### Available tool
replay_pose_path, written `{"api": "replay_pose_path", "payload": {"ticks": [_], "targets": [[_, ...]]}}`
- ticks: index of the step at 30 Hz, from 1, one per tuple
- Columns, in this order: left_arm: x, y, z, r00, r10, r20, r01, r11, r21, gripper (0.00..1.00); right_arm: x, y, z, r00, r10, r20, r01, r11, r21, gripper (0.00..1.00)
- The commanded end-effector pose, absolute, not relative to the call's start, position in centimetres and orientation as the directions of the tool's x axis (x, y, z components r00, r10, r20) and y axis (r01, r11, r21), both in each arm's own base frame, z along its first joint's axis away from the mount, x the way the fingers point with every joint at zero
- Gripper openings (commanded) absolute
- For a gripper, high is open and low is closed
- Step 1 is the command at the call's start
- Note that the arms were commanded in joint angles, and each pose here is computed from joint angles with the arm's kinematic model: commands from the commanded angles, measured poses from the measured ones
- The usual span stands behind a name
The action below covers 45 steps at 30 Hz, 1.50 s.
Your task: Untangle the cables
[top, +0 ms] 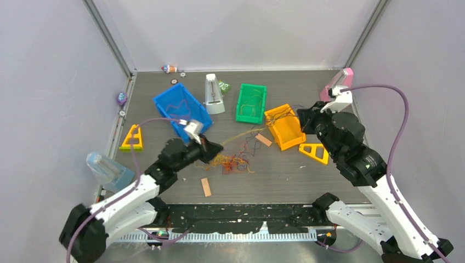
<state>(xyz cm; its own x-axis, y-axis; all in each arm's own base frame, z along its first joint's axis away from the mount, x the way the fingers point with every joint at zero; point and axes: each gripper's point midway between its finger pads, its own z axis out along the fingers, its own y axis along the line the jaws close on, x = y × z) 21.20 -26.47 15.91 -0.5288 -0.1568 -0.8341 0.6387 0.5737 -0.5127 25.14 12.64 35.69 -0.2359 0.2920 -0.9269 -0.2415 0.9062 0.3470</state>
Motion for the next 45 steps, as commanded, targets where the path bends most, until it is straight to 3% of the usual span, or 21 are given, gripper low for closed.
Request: {"api": "replay_pose_path", "payload": {"ticks": [1,5,12,20,27,31,38,42,45], "targets": [[24.0,-17.9,14.4,-0.526,-0.232,-0.818,0.372,0.802,-0.467,0.00,24.9,4.1,32.7,-0.205,0.179,-0.962,0.149,0.977,0.150,0.05],[24.9,-11.4,14.0,-0.475,-0.306,-0.825,0.136,0.901,-0.412,0.00,23.7,0.4,30.0,-0.248,0.135,-0.959,0.308,0.950,0.054,0.05],[25.2,-7.5,14.1,-0.399,-0.459,-0.794,-0.055,0.876,-0.479,0.00,21.9,-3.0,28.6,-0.223,0.156,-0.962,0.446,0.894,0.041,0.05],[25.5,-8.7,14.5,-0.412,-0.445,-0.795,0.009,0.871,-0.492,0.00,22.4,-0.3,28.1,-0.265,0.156,-0.952,0.293,0.953,0.075,0.05],[24.7,-13.4,16.3,-0.509,-0.316,-0.801,0.283,0.817,-0.502,0.00,22.0,7.1,29.0,-0.306,0.120,-0.944,-0.145,0.975,0.170,0.05],[24.2,-15.6,17.6,-0.499,-0.242,-0.832,0.384,0.799,-0.462,0.18,21.5,9.5,31.3,-0.270,0.136,-0.953,-0.284,0.934,0.214,0.05],[23.5,-19.6,18.8,-0.473,-0.105,-0.875,0.515,0.773,-0.371,0.69,21.3,11.0,35.2,-0.227,0.161,-0.960,-0.373,0.897,0.238,0.05],[22.9,-22.5,19.7,-0.417,-0.017,-0.909,0.630,0.715,-0.302,0.82,21.1,12.2,38.3,-0.194,0.189,-0.963,-0.439,0.861,0.257,0.05],[22.6,-24.9,21.3,-0.292,0.001,-0.957,0.731,0.646,-0.222,0.83,20.8,13.1,40.9,-0.166,0.217,-0.962,-0.488,0.830,0.272,0.05]]}}
